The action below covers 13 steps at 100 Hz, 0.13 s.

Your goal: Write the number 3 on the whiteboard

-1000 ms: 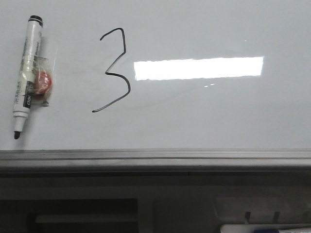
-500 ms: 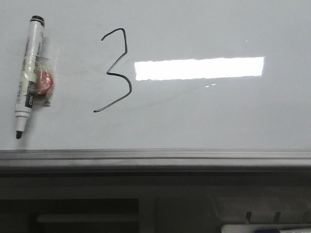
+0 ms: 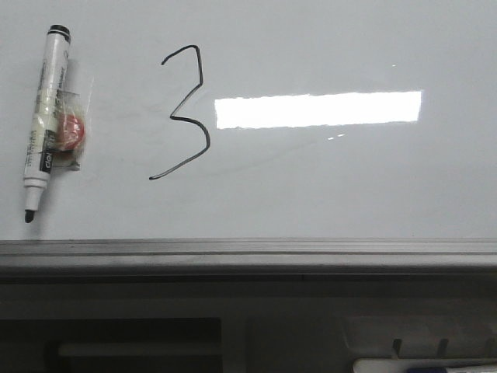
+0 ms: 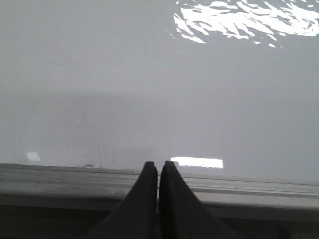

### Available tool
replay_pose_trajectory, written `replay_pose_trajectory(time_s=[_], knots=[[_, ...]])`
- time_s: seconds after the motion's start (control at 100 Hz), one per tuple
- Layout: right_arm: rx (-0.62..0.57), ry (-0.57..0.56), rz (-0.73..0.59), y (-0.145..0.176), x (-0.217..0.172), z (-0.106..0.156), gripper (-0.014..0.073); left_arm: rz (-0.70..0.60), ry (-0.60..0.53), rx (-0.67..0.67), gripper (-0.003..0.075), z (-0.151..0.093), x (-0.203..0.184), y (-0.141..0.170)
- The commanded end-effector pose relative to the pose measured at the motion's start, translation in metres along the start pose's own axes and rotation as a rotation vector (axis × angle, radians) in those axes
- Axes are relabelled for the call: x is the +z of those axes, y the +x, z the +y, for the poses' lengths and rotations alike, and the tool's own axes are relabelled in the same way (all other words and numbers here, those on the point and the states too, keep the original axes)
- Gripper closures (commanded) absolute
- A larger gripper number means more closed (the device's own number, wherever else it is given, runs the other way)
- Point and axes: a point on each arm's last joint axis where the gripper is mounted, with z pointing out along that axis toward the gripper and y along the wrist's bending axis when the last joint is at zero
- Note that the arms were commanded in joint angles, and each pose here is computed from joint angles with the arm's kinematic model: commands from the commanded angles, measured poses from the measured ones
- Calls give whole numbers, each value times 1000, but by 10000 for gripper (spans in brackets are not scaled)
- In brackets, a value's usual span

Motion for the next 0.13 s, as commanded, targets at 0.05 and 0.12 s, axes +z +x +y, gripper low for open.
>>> replay_pose_trajectory(time_s=[0.05,0.12], knots=[[4,4,0,8,2,0,645,-58,2,-8,741,0,-1,-1],[4,4,0,8,2,0,645,-58,2,-8,741,0,-1,-1]])
